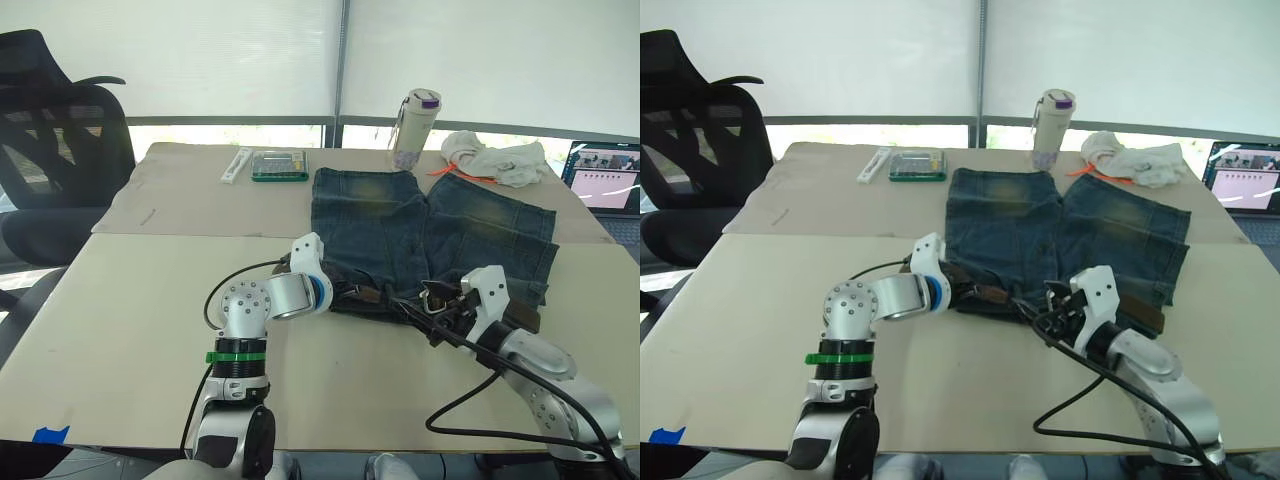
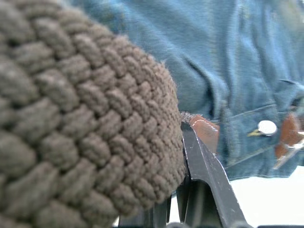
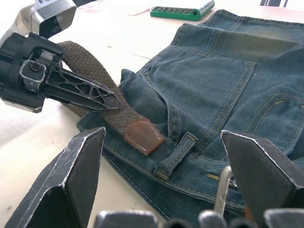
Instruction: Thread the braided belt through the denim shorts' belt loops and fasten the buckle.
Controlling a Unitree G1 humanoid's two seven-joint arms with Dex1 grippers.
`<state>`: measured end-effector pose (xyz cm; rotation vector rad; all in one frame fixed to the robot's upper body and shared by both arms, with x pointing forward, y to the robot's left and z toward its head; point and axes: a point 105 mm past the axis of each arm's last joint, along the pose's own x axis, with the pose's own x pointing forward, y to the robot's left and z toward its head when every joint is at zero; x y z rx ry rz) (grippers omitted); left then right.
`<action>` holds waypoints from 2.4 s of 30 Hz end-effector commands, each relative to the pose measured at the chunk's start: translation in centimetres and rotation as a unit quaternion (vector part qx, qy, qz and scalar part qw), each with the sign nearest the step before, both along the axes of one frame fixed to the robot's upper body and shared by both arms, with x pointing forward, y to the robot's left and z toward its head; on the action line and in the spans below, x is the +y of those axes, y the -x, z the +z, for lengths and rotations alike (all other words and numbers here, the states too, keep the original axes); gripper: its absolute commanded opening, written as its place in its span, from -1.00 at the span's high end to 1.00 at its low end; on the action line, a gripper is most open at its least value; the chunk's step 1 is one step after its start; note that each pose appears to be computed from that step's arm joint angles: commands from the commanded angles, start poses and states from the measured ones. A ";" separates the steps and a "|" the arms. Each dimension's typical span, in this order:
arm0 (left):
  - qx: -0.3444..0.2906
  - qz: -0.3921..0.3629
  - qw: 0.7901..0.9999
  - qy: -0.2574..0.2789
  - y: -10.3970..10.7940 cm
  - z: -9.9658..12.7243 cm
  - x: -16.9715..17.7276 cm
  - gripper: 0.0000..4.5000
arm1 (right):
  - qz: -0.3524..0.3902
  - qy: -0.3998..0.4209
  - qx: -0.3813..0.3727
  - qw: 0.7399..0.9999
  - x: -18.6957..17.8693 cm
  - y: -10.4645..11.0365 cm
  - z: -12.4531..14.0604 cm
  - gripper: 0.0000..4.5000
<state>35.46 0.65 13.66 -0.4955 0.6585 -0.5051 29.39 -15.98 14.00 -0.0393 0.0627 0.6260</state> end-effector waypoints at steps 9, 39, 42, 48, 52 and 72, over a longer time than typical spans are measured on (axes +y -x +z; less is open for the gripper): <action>-0.240 -0.012 0.971 -0.008 0.3 3.6 5.0 1.00 | 0.021 0.117 -0.044 0.992 -0.8 0.1 -0.5 -0.91; -0.263 -0.022 0.964 0.026 0.4 3.7 7.8 1.00 | 0.175 0.303 -0.043 0.936 2.1 -3.6 -3.5 0.66; -0.234 -0.013 0.972 0.029 0.4 3.4 8.7 1.00 | 0.196 0.290 -0.061 0.935 4.4 -3.0 -3.4 0.98; -0.150 0.013 0.987 0.055 0.3 2.4 9.3 1.00 | 0.193 0.309 -0.107 0.925 5.1 -1.8 -2.6 0.98; -0.096 0.000 0.993 0.067 0.5 2.0 8.5 1.00 | 0.202 0.318 -0.103 0.921 4.4 -0.8 -2.1 0.84; 0.015 -0.016 0.999 -0.038 -0.2 1.7 6.5 1.00 | 0.052 0.211 -0.158 0.963 1.8 1.6 2.6 -0.03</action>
